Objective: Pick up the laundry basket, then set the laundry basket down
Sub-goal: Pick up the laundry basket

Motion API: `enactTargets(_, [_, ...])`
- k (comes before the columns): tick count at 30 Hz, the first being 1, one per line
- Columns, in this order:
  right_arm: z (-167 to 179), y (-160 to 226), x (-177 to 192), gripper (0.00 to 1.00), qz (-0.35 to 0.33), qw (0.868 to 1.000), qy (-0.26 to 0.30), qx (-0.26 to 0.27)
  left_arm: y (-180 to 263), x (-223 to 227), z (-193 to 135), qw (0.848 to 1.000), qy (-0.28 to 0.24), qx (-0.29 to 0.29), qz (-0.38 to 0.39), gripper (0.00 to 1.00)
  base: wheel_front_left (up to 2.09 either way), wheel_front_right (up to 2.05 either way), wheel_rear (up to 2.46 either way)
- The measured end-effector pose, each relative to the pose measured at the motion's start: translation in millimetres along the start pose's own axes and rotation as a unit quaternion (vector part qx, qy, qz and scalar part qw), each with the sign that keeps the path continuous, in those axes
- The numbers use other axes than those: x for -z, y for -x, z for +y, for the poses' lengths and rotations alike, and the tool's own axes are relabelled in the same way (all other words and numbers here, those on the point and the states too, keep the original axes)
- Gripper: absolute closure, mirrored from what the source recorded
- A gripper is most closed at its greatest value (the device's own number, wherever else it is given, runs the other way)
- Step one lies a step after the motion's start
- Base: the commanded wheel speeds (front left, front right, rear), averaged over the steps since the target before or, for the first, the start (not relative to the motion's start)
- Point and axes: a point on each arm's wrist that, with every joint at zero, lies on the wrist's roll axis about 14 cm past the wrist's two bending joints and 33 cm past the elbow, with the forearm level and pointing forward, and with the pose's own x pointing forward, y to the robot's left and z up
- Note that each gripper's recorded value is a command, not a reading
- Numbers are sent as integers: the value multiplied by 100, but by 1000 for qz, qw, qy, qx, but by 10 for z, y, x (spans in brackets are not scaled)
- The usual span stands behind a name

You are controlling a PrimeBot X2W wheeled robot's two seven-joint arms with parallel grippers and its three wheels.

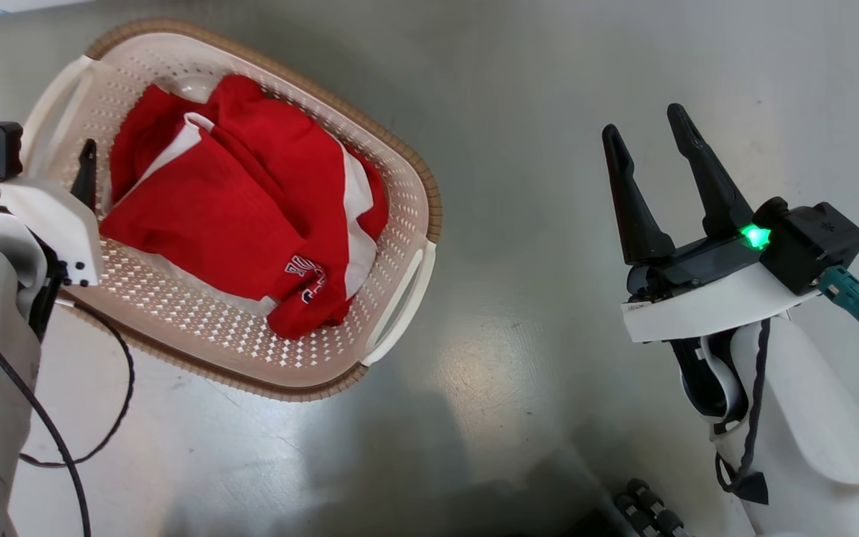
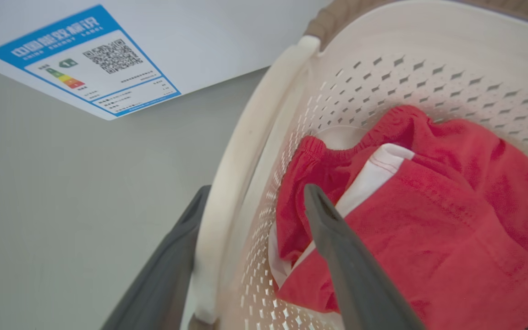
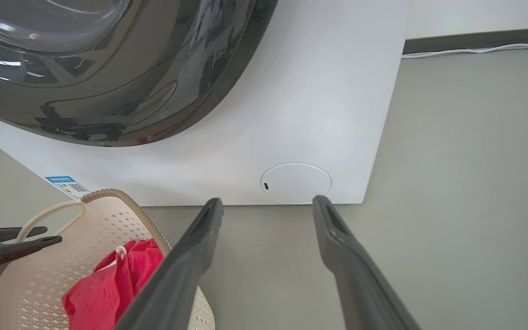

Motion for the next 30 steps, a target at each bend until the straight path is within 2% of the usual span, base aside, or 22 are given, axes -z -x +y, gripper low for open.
enactTargets(11, [-40,1,128,0,15,1000,0,4,-115,155,-63,999,-6,17,31,0,0,0,0])
enactTargets(12, [-39,1,130,0,15,1000,0,4,-115,161,-75,999,-6,18,32,4,0,0,0])
enactTargets(13, [-37,1,130,0,15,1000,0,4,-115,167,-88,999,-7,21,33,22,0,0,0])
enactTargets(14, [-33,0,128,0,15,1000,0,3,-114,170,-97,999,-8,22,34,28,0,0,0])
enactTargets(15, [-28,-3,125,0,14,1000,1,2,-112,173,-101,999,-8,23,34,56,0,0,0])
enactTargets(16, [-22,-8,120,0,14,1000,1,1,-109,178,-107,999,-9,24,36,64,0,0,0])
enactTargets(17, [-15,-14,113,0,13,1000,1,0,-105,180,-115,999,-11,26,37,77,0,0,0])
enactTargets(18, [-8,-25,100,0,11,1000,1,-1,-97,177,-119,999,-11,29,37,99,0,0,0])
enactTargets(23, [38,-33,32,0,4,1000,1,-7,-61,99,-275,999,5,45,29,100,0,0,0])
enactTargets(30, [99,-3,-133,0,-12,1000,-3,-11,97,37,-305,998,45,41,20,100,0,0,0])
